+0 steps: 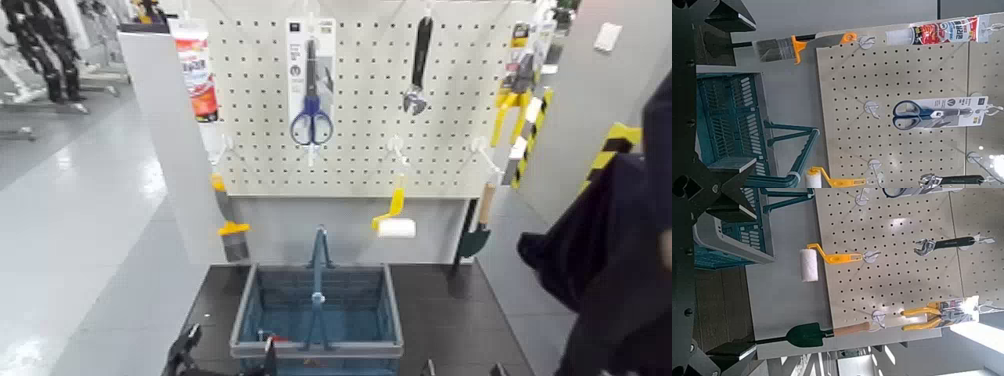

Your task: Put the blue scissors into the crate.

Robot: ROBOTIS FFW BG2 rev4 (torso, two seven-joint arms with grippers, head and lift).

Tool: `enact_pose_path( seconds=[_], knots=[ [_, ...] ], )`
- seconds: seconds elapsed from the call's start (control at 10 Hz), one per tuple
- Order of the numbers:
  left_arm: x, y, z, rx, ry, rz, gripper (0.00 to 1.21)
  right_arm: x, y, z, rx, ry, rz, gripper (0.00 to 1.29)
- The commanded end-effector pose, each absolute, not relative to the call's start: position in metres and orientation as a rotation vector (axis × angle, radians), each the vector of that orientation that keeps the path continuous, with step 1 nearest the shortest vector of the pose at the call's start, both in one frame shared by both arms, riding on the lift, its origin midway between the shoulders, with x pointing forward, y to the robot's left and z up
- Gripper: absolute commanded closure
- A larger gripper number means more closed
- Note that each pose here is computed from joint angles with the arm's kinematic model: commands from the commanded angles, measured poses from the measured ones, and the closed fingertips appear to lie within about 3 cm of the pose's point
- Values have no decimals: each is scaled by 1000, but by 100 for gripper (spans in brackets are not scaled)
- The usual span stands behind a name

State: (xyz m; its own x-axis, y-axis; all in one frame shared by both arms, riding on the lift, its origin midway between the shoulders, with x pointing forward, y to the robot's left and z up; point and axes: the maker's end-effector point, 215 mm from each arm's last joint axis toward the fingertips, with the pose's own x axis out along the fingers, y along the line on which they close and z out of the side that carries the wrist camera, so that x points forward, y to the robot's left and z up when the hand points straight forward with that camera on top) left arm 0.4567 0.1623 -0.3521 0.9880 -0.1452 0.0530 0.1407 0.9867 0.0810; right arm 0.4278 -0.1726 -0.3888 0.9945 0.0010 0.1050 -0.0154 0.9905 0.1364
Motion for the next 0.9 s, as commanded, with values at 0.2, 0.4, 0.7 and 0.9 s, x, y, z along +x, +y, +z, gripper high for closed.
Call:
enact_pose_path(
  seconds=[0.2,0.4,0.7,0.9],
  knots=[
    [458,162,-352,76,-58,-148,11,428,-173,-389,138,-105,8,15],
    [457,162,-352,77,-58,-149,11,428,-173,-389,136,-105,9,15],
    [457,161,-352,77,-60,-150,11,428,-173,-388,138,-106,8,15],
    [457,161,-352,78,-60,-152,11,427,-173,-389,137,-105,9,15]
  ],
)
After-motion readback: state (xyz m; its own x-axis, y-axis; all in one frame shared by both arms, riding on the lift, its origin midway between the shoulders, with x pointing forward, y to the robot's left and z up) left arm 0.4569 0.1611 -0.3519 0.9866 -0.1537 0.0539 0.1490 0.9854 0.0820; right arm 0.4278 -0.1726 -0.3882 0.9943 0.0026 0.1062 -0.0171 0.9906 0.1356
